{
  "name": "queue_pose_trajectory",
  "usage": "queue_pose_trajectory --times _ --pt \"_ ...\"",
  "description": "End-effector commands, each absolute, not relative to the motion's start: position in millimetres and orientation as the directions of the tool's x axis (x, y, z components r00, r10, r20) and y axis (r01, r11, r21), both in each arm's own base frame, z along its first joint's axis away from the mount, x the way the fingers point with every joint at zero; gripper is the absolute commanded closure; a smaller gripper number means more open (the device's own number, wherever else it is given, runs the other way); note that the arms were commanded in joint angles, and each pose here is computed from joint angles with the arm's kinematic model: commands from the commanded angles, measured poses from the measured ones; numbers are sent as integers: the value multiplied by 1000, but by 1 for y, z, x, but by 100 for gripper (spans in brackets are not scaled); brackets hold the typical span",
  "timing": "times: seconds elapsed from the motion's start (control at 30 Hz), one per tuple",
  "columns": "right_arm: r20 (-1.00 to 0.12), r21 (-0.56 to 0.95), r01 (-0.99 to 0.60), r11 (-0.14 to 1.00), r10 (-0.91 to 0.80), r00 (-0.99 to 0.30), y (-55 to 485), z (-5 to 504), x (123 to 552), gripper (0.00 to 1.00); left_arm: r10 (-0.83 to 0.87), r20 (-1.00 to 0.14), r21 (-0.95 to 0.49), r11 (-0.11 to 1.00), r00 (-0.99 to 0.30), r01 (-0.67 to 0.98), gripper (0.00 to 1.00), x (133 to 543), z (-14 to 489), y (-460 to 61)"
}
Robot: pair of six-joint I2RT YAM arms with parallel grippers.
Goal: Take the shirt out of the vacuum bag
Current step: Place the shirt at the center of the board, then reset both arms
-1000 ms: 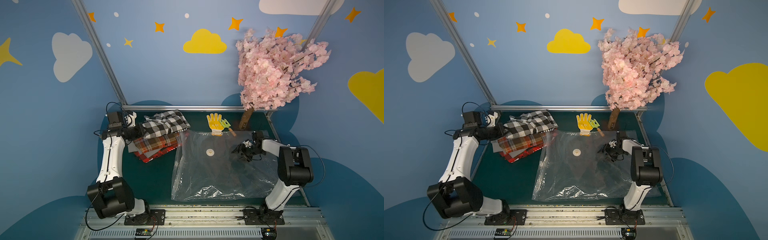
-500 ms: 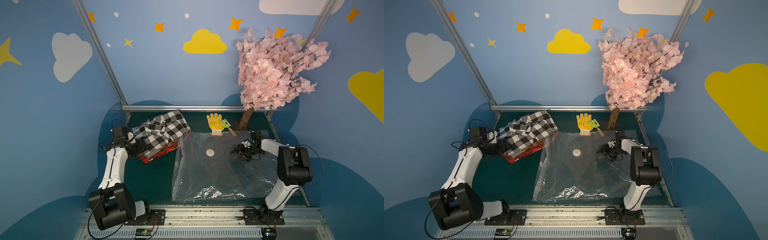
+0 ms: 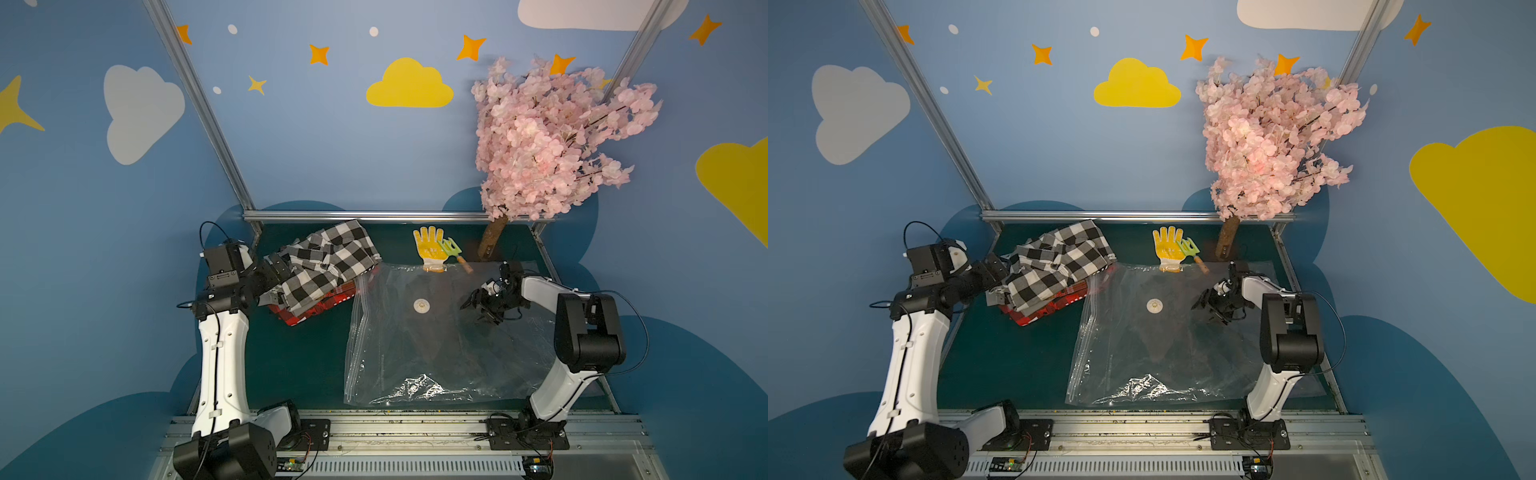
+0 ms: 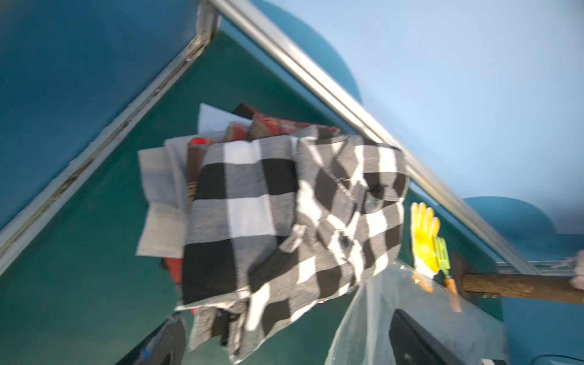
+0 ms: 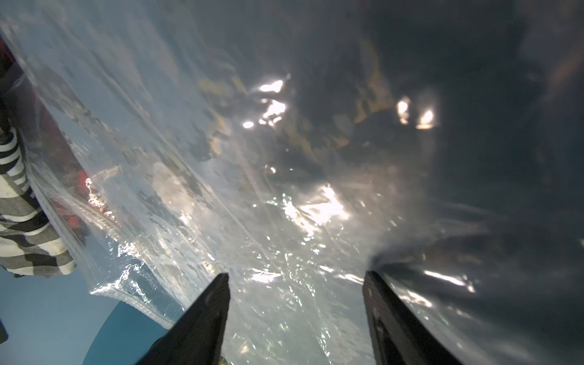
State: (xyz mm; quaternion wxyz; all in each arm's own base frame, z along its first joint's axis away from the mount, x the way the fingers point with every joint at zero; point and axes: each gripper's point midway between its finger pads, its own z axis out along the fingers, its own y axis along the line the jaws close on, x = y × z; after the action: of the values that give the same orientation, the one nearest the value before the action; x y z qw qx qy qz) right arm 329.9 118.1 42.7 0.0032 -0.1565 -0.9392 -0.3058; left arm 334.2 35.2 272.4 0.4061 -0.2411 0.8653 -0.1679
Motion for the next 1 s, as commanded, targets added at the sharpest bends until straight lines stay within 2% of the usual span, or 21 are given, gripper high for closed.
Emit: queue_pose_trajectory --times 0.0,0.13,0.27,0.37,0.43,0.53,0.63,0.73,0.83,0.97 --pt "9 594 209 777 253 -967 120 77 336 29 -485 -601 -536 834 -635 -130 0 342 271 -25" --pt "-109 620 101 778 213 -971 123 111 341 21 -385 -623 -545 838 -682 25 0 344 263 -83" --pt "-290 614 -54 788 161 -943 128 157 337 12 -322 -691 -568 795 -647 211 0 342 274 -128" --pt "-472 526 -186 830 103 -876 126 192 329 8 -316 -760 -561 761 -568 327 0 339 288 -145" --pt "-574 435 -226 872 75 -815 118 207 323 8 -328 -787 -548 761 -522 348 0 340 285 -145" --pt "-694 287 -197 938 62 -717 91 211 316 8 -336 -798 -520 803 -501 290 0 342 263 -133" --pt "-801 142 -94 985 59 -596 54 202 312 7 -343 -823 -451 879 -453 153 0 347 228 -103" --pt "-874 82 -64 995 41 -484 38 187 311 5 -320 -857 -357 934 -403 16 0 344 201 -71" --pt "-907 38 -42 998 17 -421 30 169 313 5 -300 -913 -277 953 -275 -120 0 336 186 -35" --pt "-897 34 -54 998 7 -441 33 146 320 5 -209 -957 -161 960 -203 -231 0 328 178 -6"
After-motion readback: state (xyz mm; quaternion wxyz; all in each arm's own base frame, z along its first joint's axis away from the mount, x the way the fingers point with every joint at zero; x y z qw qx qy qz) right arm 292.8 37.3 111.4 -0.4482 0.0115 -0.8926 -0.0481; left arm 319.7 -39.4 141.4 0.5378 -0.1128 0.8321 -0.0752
